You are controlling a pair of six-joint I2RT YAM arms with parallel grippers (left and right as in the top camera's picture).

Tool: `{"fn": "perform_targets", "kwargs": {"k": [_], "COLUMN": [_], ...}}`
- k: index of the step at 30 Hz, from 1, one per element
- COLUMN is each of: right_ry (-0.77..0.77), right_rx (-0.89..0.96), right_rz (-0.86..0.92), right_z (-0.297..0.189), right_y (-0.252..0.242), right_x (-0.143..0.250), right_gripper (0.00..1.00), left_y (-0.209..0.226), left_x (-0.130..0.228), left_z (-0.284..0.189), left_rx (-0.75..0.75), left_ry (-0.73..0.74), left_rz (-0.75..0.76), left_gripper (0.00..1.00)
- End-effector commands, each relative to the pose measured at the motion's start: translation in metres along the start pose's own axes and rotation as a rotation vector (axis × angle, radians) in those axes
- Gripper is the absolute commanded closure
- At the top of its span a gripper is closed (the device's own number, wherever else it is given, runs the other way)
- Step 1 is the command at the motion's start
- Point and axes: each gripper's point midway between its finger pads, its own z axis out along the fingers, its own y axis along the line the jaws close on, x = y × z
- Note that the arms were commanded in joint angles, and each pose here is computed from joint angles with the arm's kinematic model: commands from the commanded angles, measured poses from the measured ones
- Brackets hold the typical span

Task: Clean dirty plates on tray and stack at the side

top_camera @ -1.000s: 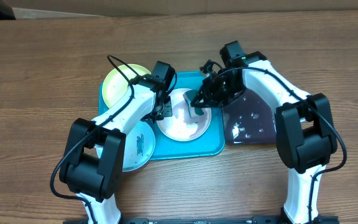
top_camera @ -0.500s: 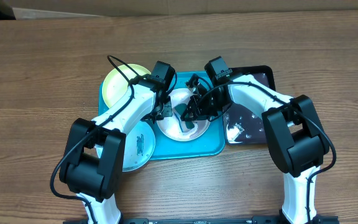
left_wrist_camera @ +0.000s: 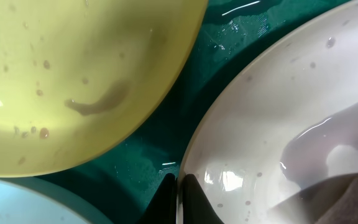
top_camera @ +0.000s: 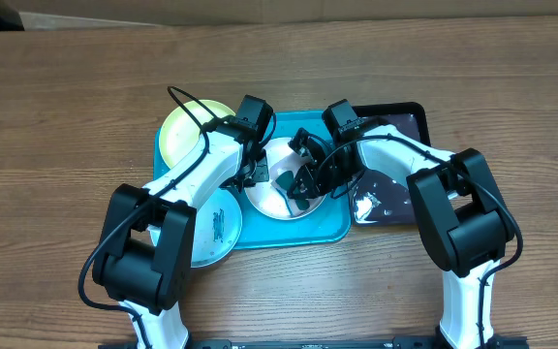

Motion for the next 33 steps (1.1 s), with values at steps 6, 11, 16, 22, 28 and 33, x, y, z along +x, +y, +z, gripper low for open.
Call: {"fn": "perform_targets", "kwargs": {"k": [6, 11, 16, 22, 28, 33], "right_ry": [-0.109, -0.122, -0.16, -0.182, -0.116, -0.123], "right_rx": [0.117, 0.162, 0.08, -0.103, 0.005, 0.084], "right_rz": [-0.06, -0.067, -0.08, 0.004, 0.112, 0.204], "right_z": [-0.042, -0.048, -0.06, -0.067, -0.04, -0.023], "right_y": [-0.016, -0.022, 0.003, 0.046, 0.04, 0.028], "right_x": [-0.038, -0.045, -0.064, -0.078, -0.064, -0.06], "right_gripper": [0.96, 0.96, 0.96, 0.96, 0.96, 0.96], "left_y": [-0.008, -0.008, -0.008, -0.008, -0.008, -0.008], "left_x": [0.005, 0.005, 0.005, 0.005, 0.005, 0.005], "left_z": [0.004, 0.004, 0.004, 0.004, 0.004, 0.004], "left_rx": [0.025, 0.026, 0.026, 0.026, 0.026, 0.025], "left_ry": [0.02, 0.019, 0.019, 0.019, 0.019, 0.02], "left_rz": [-0.007, -0.007, -0.007, -0.007, -0.007, -0.007], "left_gripper": [0.96, 0.96, 0.96, 0.96, 0.96, 0.96]}}
